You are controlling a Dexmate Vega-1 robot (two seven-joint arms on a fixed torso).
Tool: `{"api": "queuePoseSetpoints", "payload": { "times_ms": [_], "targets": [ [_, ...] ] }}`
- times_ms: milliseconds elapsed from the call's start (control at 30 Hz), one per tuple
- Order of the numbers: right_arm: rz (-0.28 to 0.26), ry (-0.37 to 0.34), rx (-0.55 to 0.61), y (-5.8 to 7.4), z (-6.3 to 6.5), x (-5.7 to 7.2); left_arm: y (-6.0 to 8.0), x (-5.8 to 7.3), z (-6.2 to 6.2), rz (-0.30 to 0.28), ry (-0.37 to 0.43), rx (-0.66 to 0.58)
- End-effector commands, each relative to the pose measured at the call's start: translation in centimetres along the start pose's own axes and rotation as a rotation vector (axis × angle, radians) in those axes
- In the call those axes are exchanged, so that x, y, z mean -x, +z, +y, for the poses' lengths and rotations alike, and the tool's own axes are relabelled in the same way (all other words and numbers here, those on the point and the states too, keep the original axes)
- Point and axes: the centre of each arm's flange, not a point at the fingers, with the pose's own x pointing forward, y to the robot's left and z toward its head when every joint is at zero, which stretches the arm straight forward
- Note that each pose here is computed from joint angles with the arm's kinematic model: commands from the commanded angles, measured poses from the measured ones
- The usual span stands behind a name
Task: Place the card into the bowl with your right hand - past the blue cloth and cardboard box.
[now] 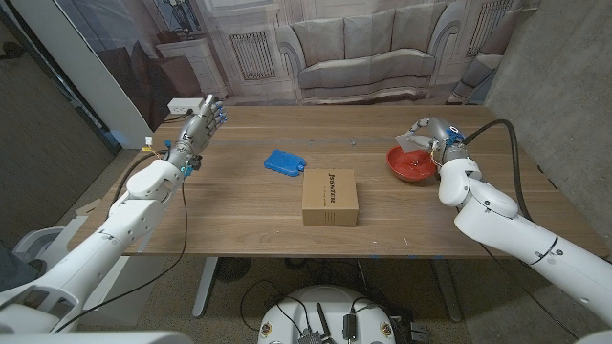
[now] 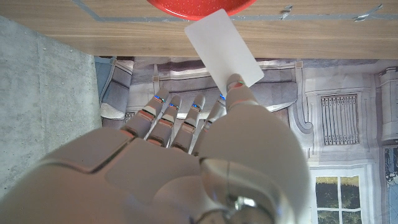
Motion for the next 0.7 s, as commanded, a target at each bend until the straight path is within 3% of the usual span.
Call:
{"api": "queuePoseSetpoints", "payload": {
  "times_ms": [33, 700],
  "targets": [
    [0.017, 0.01, -0.018, -0.6, 0.7, -0.3, -0.3, -0.3, -0.2, 0.014, -0.007, -0.001],
    [0.047, 0.03, -0.031, -1.7, 1.7, -0.6, -0.4, -0.6, -0.5, 0.028, -0.012, -0.003]
  ]
}}
